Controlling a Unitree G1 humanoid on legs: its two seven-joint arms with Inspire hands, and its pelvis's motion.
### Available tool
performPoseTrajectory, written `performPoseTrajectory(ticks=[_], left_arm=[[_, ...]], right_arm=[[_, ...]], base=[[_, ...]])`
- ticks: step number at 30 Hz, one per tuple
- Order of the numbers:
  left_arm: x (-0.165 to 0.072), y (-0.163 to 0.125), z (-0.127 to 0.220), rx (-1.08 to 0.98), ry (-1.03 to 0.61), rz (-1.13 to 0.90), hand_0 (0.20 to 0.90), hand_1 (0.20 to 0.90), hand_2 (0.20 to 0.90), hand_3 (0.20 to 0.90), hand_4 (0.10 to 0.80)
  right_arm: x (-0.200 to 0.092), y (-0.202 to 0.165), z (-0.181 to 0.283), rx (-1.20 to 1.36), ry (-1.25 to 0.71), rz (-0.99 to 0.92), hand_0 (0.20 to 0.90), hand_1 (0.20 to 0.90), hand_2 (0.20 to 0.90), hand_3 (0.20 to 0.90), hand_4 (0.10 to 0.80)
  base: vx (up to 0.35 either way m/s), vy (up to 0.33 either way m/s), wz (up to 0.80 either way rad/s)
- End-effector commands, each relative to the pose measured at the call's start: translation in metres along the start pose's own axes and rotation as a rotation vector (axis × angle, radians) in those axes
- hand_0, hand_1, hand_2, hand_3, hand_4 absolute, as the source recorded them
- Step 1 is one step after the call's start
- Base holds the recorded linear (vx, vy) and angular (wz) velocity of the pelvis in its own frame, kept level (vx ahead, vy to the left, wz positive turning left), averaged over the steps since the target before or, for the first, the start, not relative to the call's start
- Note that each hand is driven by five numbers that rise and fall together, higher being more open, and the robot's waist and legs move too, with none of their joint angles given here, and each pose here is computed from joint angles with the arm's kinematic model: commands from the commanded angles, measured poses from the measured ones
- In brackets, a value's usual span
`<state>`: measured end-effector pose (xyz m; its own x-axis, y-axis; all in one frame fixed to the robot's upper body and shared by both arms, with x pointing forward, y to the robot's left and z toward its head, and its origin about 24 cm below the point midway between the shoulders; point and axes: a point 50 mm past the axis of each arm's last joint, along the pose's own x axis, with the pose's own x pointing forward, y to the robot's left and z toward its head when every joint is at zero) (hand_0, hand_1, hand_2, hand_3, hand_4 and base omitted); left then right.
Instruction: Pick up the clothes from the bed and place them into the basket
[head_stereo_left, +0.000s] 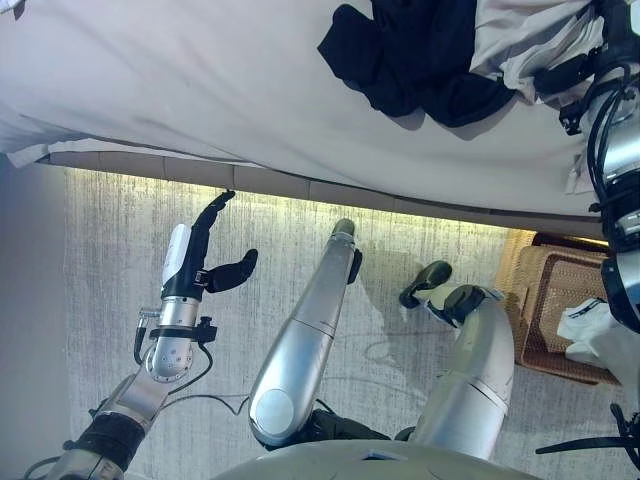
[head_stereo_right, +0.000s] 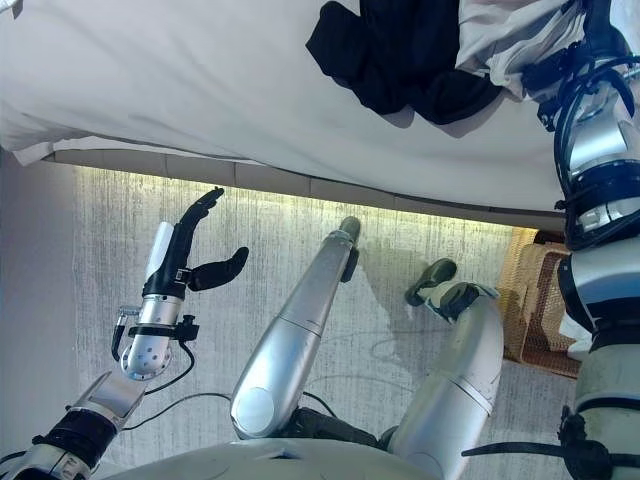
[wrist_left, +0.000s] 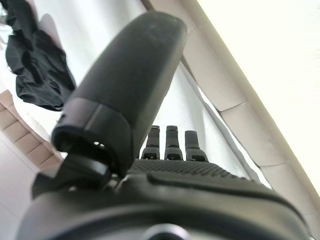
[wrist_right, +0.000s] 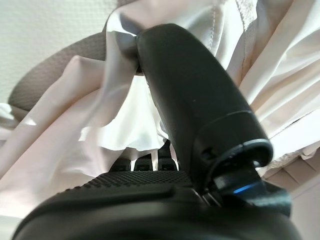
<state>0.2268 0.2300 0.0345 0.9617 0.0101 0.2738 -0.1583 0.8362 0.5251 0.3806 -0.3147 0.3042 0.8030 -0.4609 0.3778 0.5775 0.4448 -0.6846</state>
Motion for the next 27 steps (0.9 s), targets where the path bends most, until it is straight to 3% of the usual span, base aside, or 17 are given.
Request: performPoseTrajectory(ticks=[1,2,19,27], left_arm=[[0.004,0.017,0.024,-0.063,-0.154,0.111,0.900,0.900,0.900,0.900,0.800],[0.005,0.018,0.024,-0.060,-0.154,0.116,0.900,0.900,0.900,0.900,0.800],[0.006,0.028,0.016,-0.018,-0.127,0.075,0.900,0.900,0.900,0.900,0.800],[0.006,0.023,-0.009,0.025,0.033,-0.001,0.900,0.900,0.900,0.900,0.800]], right_arm=[[0.007,-0.033,0.036,-0.004,-0.130,-0.116,0.380,0.380,0.380,0.293,0.193],[0.008,-0.035,0.036,-0.001,-0.131,-0.117,0.300,0.300,0.300,0.200,0.100],[0.008,-0.035,0.001,0.053,-0.051,-0.039,0.300,0.300,0.300,0.200,0.100],[0.007,-0.045,-0.016,0.045,-0.044,0.050,0.300,0.300,0.300,0.200,0.100]], base=[[-0.039,-0.015,0.01],[0.000,0.000,0.00],[0.027,0.004,-0.04],[0.087,0.035,-0.11]])
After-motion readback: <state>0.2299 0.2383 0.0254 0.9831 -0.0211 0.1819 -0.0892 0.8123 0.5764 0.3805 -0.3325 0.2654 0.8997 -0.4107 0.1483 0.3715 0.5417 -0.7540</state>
